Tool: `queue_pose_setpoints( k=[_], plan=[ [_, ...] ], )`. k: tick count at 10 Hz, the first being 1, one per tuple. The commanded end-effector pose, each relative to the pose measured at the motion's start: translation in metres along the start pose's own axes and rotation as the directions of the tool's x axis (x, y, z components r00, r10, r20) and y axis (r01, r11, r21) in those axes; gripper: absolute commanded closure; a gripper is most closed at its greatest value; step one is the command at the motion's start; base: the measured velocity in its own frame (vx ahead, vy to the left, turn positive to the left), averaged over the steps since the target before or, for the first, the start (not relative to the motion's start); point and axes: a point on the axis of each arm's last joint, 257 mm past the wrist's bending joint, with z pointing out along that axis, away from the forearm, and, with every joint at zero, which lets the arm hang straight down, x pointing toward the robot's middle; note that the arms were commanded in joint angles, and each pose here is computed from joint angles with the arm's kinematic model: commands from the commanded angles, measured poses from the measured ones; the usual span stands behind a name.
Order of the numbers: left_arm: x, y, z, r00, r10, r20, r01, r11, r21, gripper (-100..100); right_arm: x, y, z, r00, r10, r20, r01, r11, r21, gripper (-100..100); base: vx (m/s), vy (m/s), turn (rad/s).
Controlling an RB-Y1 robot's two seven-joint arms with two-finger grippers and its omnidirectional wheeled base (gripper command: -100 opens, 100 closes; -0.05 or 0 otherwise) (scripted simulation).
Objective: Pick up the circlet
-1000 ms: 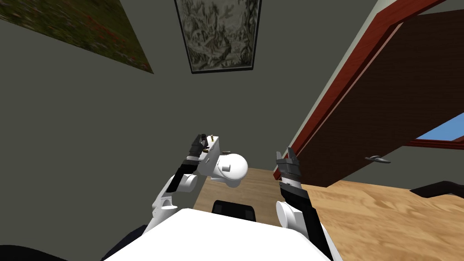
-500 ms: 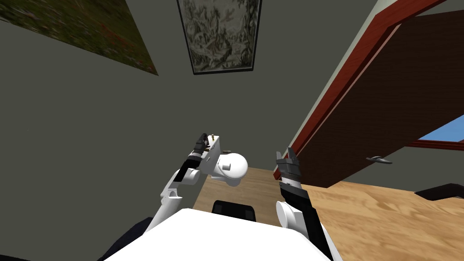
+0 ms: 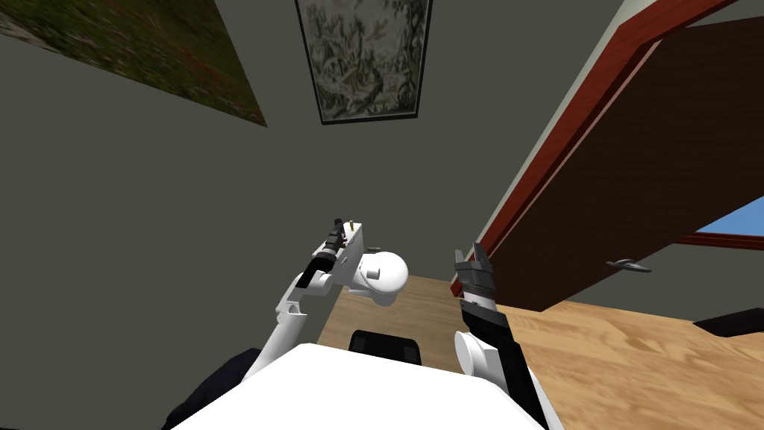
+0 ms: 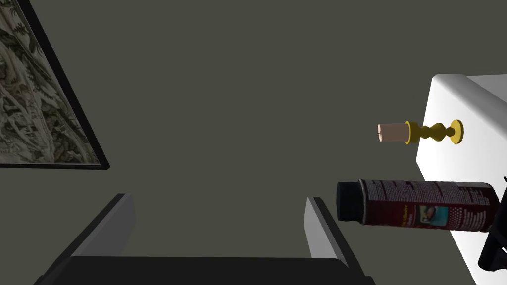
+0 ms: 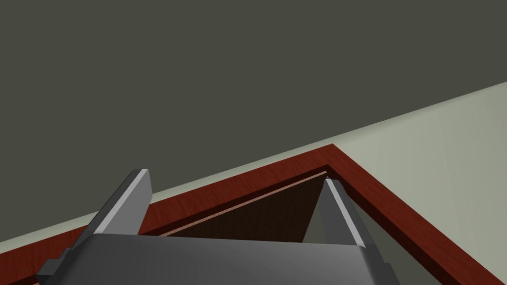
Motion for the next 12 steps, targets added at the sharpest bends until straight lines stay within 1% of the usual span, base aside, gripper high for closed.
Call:
queue_pose_setpoints(
  k=[1, 2, 3, 4, 5, 6, 7, 8, 9, 10, 11, 12],
  plan=[
    [0.000, 0.016, 0.013, 1.000, -0.003, -0.002, 0.003, 0.999, -0.050, -100, 0.000, 0.000, 0.000, 1.000, 0.000, 0.000, 0.000, 1.000, 0.000, 0, -0.018, -0.022, 0.050],
    [0.001, 0.020, 0.014, 1.000, -0.004, -0.006, 0.003, 0.998, -0.070, -100, 0.000, 0.000, 0.000, 1.000, 0.000, 0.000, 0.000, 1.000, 0.000, 0, -0.012, -0.020, 0.029],
    [0.003, 0.031, 0.025, 1.000, -0.009, -0.008, 0.008, 0.995, -0.101, -100, 0.000, 0.000, 0.000, 1.000, 0.000, 0.000, 0.000, 1.000, 0.000, 0, -0.010, -0.020, 0.058],
    [0.004, 0.037, 0.024, 1.000, -0.009, -0.011, 0.007, 0.992, -0.124, -100, 0.000, 0.000, 0.000, 1.000, 0.000, 0.000, 0.000, 1.000, 0.000, 0, -0.008, -0.019, 0.029],
    [0.006, 0.048, 0.034, 1.000, -0.015, -0.012, 0.013, 0.988, -0.157, -100, 0.000, 0.000, 0.000, 1.000, 0.000, 0.000, 0.000, 1.000, 0.000, 0, -0.007, -0.020, 0.074],
    [0.006, 0.054, 0.033, 1.000, -0.015, -0.015, 0.012, 0.984, -0.180, -100, 0.000, 0.000, 0.000, 1.000, 0.000, 0.000, 0.000, 1.000, 0.000, 0, -0.004, -0.020, 0.026],
    [0.009, 0.065, 0.043, 1.000, -0.022, -0.017, 0.018, 0.977, -0.214, -100, 0.000, 0.000, 0.000, 1.000, 0.000, 0.000, 0.000, 1.000, 0.000, 0, -0.001, -0.024, 0.067],
    [0.009, 0.071, 0.042, 1.000, -0.023, -0.020, 0.017, 0.972, -0.236, -100, 0.000, 0.000, 0.000, 1.000, 0.000, 0.000, 0.000, 1.000, 0.000, 0, 0.001, -0.023, 0.034],
    [0.012, 0.081, 0.050, 0.999, -0.031, -0.023, 0.023, 0.962, -0.273, -100, 0.000, 0.000, 0.000, 1.000, 0.000, 0.000, 0.000, 1.000, 0.000, 0, 0.003, -0.027, 0.061],
    [0.013, 0.088, 0.049, 0.999, -0.031, -0.025, 0.023, 0.956, -0.292, -100, 0.000, 0.000, 0.000, 1.000, 0.000, 0.000, 0.000, 1.000, 0.000, 0, 0.004, -0.022, 0.043],
    [0.014, 0.096, 0.055, 0.999, -0.038, -0.025, 0.028, 0.946, -0.323, -100, 0.000, 0.000, 0.000, 1.000, 0.000, 0.000, 0.000, 1.000, 0.000, 0, 0.014, -0.024, 0.091],
    [0.016, 0.104, 0.055, 0.999, -0.040, -0.029, 0.028, 0.937, -0.348, -100, 0.000, 0.000, 0.000, 1.000, 0.000, 0.000, 0.000, 1.000, 0.000, 0, 0.012, -0.021, 0.039]
  ],
)
